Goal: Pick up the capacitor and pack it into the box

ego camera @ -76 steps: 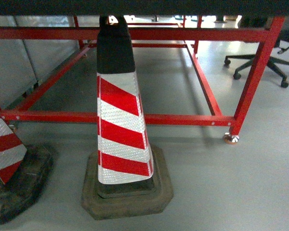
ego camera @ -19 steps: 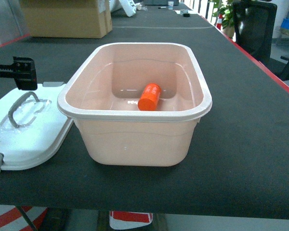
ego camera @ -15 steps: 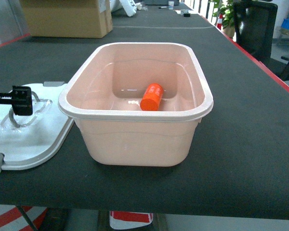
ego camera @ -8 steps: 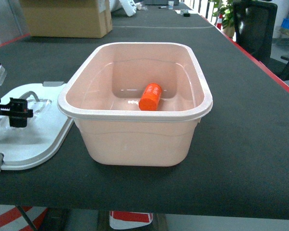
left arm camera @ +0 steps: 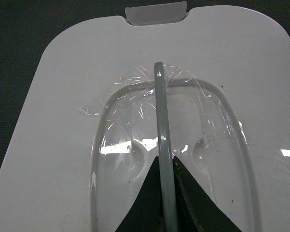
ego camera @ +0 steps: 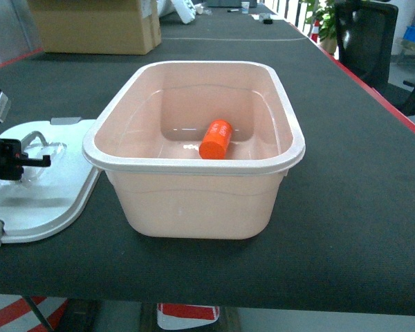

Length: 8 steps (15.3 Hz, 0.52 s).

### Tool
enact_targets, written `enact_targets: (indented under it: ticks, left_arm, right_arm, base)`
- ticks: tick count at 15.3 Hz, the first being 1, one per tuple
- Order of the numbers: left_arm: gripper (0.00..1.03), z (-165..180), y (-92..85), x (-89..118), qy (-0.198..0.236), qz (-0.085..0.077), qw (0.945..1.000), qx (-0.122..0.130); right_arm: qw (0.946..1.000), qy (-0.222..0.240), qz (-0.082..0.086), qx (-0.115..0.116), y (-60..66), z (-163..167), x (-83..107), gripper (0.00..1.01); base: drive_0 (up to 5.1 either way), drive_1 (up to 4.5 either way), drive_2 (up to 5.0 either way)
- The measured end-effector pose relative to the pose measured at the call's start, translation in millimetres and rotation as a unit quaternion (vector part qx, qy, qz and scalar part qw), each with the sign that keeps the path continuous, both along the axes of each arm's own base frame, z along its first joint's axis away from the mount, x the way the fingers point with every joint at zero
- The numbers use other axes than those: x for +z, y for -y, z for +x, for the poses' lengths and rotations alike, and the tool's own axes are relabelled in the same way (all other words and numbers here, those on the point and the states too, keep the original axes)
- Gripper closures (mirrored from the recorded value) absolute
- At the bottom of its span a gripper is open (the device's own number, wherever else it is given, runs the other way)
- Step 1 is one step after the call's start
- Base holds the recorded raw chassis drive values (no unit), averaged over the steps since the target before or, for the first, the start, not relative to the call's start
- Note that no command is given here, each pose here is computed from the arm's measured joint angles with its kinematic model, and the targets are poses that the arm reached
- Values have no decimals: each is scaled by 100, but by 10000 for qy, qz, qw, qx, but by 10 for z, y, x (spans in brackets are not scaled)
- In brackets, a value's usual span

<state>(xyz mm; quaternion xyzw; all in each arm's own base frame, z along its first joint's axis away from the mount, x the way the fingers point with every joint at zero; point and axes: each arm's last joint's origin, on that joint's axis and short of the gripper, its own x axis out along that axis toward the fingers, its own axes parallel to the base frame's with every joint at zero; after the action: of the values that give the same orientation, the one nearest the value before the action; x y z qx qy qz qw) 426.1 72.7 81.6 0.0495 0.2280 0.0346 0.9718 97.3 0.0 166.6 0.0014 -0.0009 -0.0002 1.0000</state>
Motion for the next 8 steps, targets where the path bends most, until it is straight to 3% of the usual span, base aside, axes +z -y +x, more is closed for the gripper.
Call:
enact_targets:
  ticks: [2, 4, 6, 8]
  left_arm:
    - [101, -11, -21, 28, 19, -61, 9999, 114]
    - [101, -38, -34, 278, 163, -29, 9996, 223]
    - [101, -75, -28, 854, 603, 70, 9977, 308]
    - [101, -81, 63, 1391, 1010, 55, 9940, 409]
  right_arm:
    - [10000, 0, 0, 0, 0, 0, 0, 3]
    - [10000, 2, -2, 0, 0, 0, 0, 3]
    - [10000, 0, -2, 0, 0, 0, 0, 3]
    - [10000, 0, -2, 0, 0, 0, 0, 3]
  base:
    - [0, 0, 0]
    - [0, 0, 0]
    - [0, 0, 0]
    - [0, 0, 0]
